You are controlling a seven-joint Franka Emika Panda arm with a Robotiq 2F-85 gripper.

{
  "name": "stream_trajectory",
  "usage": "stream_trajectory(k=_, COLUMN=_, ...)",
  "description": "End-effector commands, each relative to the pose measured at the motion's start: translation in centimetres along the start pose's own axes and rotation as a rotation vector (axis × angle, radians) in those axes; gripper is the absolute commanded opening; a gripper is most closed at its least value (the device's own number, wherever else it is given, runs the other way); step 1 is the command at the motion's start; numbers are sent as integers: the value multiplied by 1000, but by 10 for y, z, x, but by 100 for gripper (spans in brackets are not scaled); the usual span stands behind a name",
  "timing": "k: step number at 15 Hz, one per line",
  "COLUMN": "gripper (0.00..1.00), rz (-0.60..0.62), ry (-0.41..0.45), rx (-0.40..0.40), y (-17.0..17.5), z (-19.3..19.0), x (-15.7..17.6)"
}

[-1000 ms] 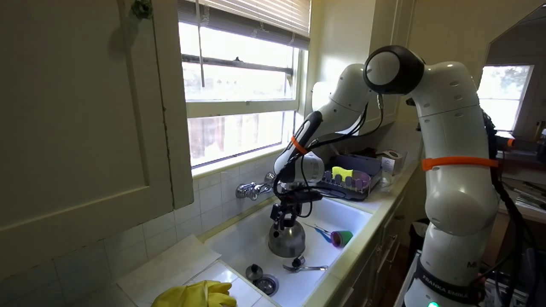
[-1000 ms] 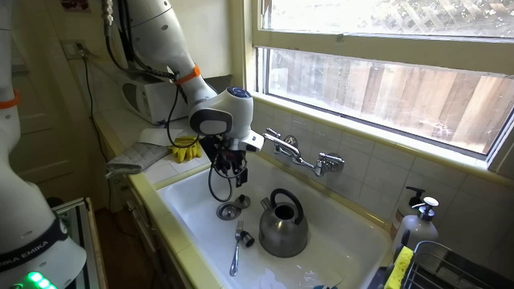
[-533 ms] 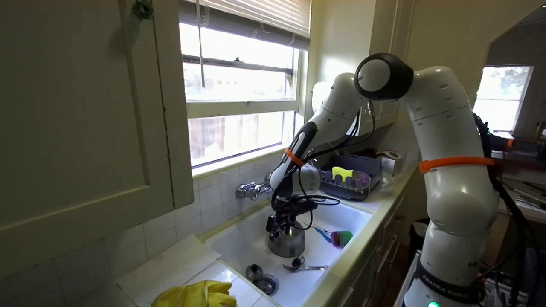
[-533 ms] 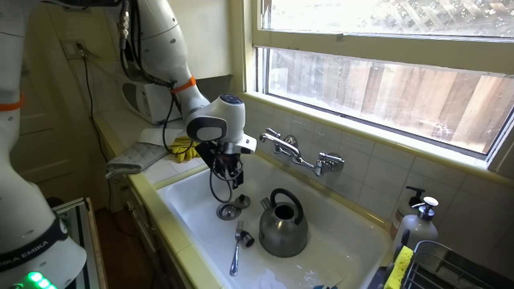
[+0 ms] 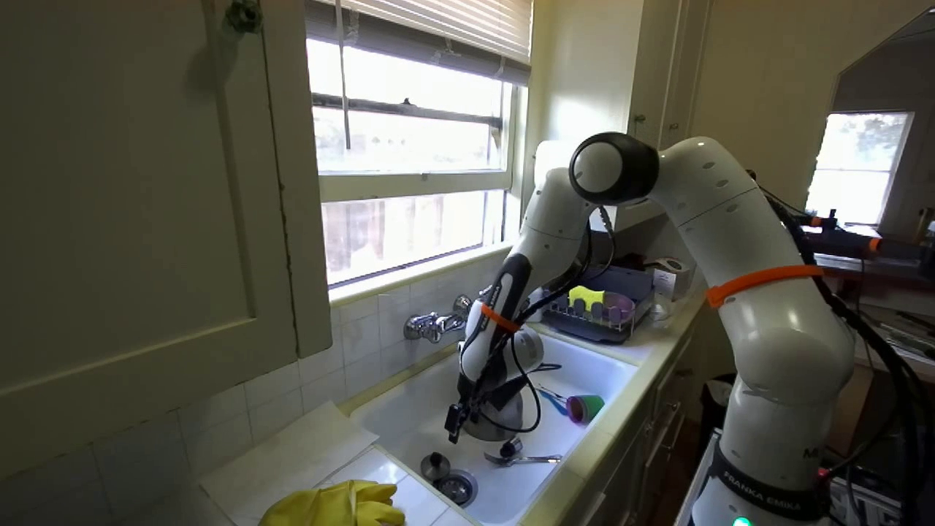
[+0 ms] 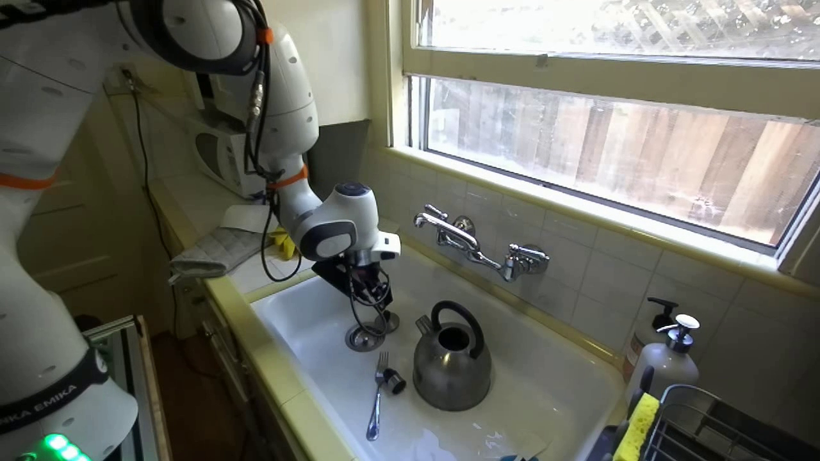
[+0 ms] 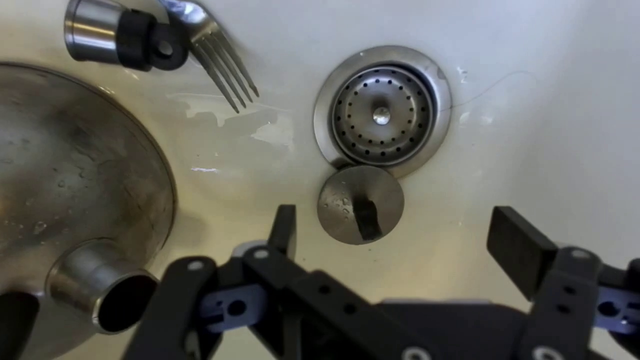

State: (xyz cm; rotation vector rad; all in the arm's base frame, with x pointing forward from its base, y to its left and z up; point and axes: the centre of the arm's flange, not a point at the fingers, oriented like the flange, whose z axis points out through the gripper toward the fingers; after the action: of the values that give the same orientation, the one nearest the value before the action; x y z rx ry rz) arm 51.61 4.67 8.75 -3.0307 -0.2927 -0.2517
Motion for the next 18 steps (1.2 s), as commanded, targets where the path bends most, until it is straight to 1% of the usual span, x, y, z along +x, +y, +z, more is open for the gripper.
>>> stream_trajectory(k=1, gripper=95, rz=-55, ry=31, rx=-25, y=2, z=38, x=11)
stream_trajectory(k=2, gripper=89, rz=-65, ry=36, rx=-23, y=1, z=43, x=12)
stream_trajectory(k=4, gripper=85, rz=-81, ry=52, rx=-23, y=0, z=53, x=18)
stream_trajectory(k=5, gripper=80, rz=-88, ry=60, rx=-23, y=-1, z=58, x=21)
stream_trajectory(k=6, gripper=96, rz=-91, ry=66, rx=-17, y=-2, z=63, x=24)
stream_trajectory(k=7, gripper=95, rz=-94, ry=71, rx=-17, y=-4, z=66, x=27)
stream_trajectory(k=8, gripper=96, rz=-92, ry=77, rx=-15, y=-5, z=70, x=30)
stream_trajectory(k=9, gripper=100, rz=-89, ry=83, rx=-14, y=-7, z=75, x=33)
stream_trajectory(k=13, gripper=100, rz=-97, ry=88, rx=-14, y=-15, z=90, x=39)
stream_trajectory(k=14, gripper=91, rz=-101, ry=86, rx=-14, y=-17, z=94, x=40)
stream_trajectory(k=16, gripper=67, rz=-110, ry=78, rx=-15, y=-20, z=101, x=41)
stream_trajectory(k=17, gripper=71, rz=-113, ry=79, rx=-16, y=-21, z=104, x=42)
stream_trajectory(k=18, gripper=82, rz=-115, ry=77, rx=-17, y=-22, z=107, x=42)
